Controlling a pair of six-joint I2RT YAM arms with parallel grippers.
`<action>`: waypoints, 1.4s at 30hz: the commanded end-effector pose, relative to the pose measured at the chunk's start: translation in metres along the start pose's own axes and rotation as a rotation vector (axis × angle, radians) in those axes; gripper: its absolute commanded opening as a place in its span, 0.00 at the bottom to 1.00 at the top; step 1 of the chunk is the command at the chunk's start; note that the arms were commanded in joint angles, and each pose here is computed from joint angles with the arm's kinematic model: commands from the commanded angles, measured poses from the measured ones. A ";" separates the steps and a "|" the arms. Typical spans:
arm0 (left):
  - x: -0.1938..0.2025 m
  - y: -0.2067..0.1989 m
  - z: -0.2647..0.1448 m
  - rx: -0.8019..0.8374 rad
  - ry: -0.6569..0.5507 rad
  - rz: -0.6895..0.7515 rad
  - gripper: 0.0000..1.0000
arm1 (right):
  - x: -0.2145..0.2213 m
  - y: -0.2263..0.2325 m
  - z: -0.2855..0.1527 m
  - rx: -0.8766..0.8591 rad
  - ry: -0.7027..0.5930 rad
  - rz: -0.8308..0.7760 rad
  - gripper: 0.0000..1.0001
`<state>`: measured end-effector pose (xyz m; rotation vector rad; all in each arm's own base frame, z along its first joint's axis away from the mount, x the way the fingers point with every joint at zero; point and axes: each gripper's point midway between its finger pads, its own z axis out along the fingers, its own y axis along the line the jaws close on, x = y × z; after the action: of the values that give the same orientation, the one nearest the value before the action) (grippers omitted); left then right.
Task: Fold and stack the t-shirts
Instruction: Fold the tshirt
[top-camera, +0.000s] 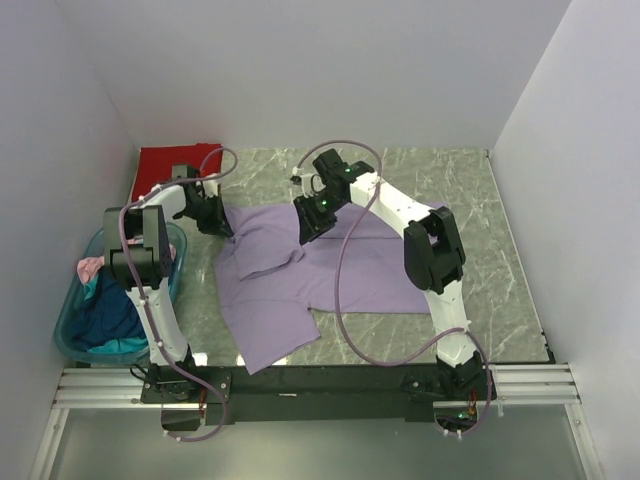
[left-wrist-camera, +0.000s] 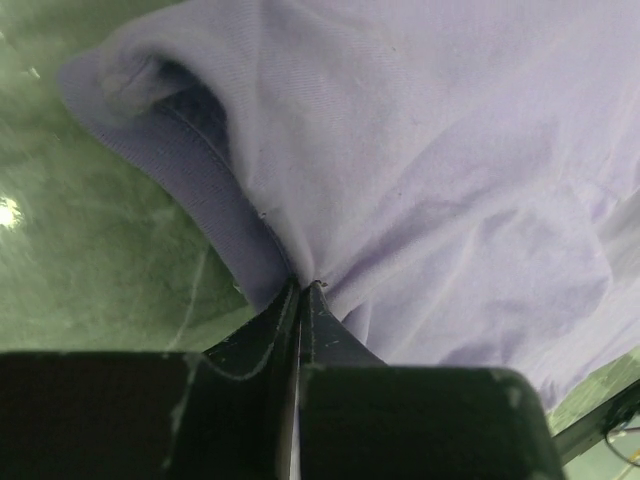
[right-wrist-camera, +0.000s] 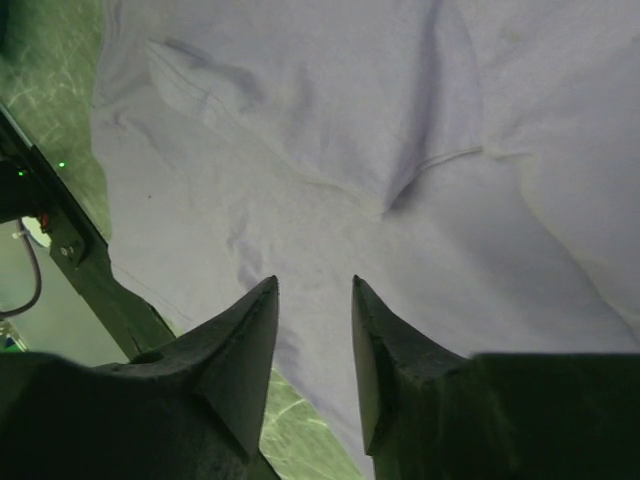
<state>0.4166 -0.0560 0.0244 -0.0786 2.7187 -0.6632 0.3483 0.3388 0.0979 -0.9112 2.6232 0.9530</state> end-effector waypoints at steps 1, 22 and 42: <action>-0.014 0.007 0.006 -0.009 -0.022 -0.009 0.07 | 0.003 0.011 0.010 -0.019 0.006 0.021 0.45; -0.014 0.010 0.012 -0.008 -0.017 -0.004 0.08 | 0.020 0.003 0.066 -0.082 0.061 0.166 0.45; -0.016 0.012 0.015 -0.008 -0.015 -0.004 0.08 | 0.008 -0.019 0.067 0.058 -0.020 0.202 0.44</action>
<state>0.4299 -0.0561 0.0227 -0.1010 2.7043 -0.7018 0.3416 0.3633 0.0284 -0.6591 2.7913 0.9789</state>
